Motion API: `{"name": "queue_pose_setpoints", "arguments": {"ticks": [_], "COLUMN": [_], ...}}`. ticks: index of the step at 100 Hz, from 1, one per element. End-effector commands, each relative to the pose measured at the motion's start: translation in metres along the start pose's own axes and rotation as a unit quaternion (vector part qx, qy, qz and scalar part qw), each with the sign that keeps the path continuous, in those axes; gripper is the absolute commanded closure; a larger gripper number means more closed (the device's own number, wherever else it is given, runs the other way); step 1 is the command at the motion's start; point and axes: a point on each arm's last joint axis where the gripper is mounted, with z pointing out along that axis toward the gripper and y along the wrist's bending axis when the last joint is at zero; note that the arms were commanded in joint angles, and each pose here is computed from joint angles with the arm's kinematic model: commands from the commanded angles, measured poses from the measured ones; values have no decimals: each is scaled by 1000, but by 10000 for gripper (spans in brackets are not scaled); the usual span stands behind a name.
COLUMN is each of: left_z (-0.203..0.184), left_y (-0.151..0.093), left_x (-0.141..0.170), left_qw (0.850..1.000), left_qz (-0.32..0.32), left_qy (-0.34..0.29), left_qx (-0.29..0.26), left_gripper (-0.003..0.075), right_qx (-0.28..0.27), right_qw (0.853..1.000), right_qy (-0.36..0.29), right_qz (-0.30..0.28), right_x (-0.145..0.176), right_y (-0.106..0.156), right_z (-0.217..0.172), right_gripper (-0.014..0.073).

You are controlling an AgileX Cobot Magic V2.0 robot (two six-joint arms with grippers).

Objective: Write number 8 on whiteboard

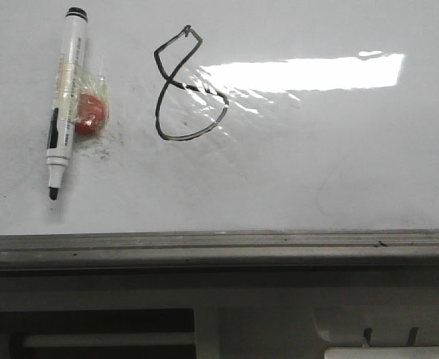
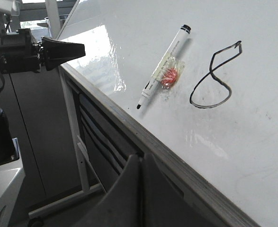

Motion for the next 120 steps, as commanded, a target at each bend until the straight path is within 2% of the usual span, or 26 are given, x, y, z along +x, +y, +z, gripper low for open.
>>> {"name": "queue_pose_setpoints", "arguments": {"ticks": [1,20,32,120], "left_z": [0,-7,-9,-9], "left_y": [5,15,18,18], "left_x": [8,17,26,27], "left_qw": [999,993,986,985], "left_qz": [-2,1,-10,-18], "left_qy": [1,30,78,82], "left_qx": [-36,-114,-145,-147], "left_gripper": [741,741,741,741], "right_qx": [-4,-4,-4,-4], "right_qw": [999,999,999,999], "right_qy": [-48,-47,-47,-47], "right_qz": [-8,-8,-8,-8], "right_x": [-15,-15,-15,-15], "right_y": [1,1,1,1], "right_z": [0,0,0,0], "right_gripper": [658,658,658,658]}}
